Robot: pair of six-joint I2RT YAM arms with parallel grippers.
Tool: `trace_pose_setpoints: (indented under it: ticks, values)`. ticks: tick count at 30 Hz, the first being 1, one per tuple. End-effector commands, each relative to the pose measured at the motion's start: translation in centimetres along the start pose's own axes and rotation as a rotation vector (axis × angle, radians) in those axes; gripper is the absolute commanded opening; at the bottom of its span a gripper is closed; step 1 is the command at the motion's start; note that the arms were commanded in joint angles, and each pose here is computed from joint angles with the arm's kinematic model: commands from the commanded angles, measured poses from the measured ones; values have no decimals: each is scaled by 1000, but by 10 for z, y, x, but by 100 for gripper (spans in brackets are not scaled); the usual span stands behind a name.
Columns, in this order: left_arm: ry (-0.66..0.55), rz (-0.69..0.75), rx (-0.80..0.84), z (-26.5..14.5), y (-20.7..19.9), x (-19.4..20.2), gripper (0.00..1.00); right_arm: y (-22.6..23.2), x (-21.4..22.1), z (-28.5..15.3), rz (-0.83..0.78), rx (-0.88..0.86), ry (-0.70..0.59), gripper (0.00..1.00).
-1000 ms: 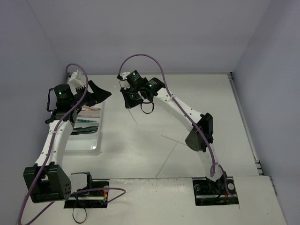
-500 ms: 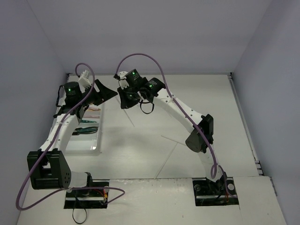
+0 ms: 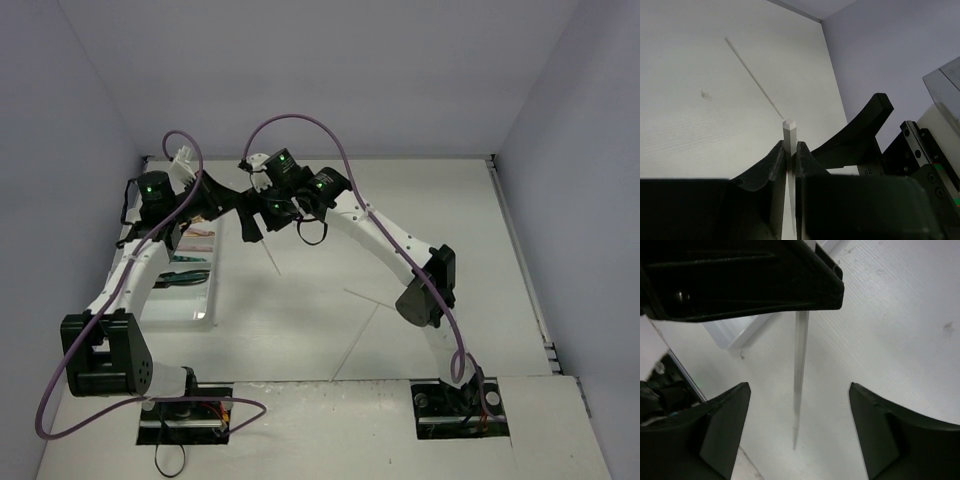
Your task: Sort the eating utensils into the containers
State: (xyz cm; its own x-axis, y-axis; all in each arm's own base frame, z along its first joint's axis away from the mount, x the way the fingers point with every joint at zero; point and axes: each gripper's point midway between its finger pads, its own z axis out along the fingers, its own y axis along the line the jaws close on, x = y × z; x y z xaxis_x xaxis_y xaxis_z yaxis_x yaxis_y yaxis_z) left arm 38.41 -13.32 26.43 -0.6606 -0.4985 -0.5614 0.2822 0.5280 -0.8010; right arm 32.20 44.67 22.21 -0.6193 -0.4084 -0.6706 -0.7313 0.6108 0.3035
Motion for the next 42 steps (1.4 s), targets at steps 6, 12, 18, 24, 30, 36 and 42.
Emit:
trace_pose_setpoints:
  ticks: [6,12,18,24,30,36,42]
  values:
    - [236,706,15,-55,-26,-6,0,-18,-43,-74,23,84,-185,94]
    - [591,1013,-13,-108,-8,31,0,-67,-21,-80,90,172,-140,92]
    - [911,1226,98,-154,24,81,0,-93,-3,-77,115,227,-96,90]
    - [1104,1232,218,-181,58,128,0,-96,10,-68,122,224,-59,87]
    - [1176,1306,295,-190,88,146,0,-95,10,-66,122,220,-55,85]
    - [1204,1356,336,-190,110,145,0,-94,11,-65,124,214,-52,84]
    - [1229,1373,353,-196,129,138,0,-95,12,-64,125,215,-48,84]
